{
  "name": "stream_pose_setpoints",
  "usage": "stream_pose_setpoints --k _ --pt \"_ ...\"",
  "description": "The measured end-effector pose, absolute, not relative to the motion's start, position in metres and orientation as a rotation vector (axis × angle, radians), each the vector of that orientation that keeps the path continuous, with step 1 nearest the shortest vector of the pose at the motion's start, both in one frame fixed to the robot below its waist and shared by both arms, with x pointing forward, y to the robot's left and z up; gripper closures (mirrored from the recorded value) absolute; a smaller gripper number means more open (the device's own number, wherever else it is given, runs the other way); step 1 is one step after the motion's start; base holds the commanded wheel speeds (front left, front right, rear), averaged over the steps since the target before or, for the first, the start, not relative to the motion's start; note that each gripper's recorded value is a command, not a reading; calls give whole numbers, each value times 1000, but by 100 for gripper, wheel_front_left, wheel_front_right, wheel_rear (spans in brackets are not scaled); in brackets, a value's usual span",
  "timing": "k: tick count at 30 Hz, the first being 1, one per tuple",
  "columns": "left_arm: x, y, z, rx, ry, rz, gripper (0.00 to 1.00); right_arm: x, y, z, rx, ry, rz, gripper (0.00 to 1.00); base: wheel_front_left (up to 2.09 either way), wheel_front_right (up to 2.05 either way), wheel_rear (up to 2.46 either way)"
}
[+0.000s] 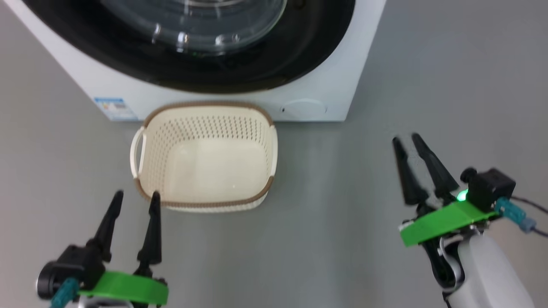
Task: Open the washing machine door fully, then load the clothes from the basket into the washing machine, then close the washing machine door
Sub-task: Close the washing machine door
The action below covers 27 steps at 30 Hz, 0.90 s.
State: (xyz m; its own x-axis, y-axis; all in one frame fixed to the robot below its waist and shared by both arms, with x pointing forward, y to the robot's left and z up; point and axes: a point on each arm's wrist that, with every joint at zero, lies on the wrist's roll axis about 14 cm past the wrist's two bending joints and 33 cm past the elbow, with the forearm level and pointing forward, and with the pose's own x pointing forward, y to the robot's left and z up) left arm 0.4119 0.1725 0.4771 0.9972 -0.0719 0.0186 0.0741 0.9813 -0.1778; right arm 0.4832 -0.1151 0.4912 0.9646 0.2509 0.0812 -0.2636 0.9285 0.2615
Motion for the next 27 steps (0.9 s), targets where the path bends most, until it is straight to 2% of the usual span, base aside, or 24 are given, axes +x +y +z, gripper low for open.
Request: stream_pose_setpoints --k 13,20,27 --pt "365 188 489 -143 -33 -20 0 408 -159 494 266 -39 118 0 0 0 0" --pt "350 184 495 -116 -48 -19 0 382 -175 500 249 -62 67 0 0 0 0" --pt "349 182 500 -103 -61 -18 0 376 -177 508 198 -85 67 0 0 0 0"
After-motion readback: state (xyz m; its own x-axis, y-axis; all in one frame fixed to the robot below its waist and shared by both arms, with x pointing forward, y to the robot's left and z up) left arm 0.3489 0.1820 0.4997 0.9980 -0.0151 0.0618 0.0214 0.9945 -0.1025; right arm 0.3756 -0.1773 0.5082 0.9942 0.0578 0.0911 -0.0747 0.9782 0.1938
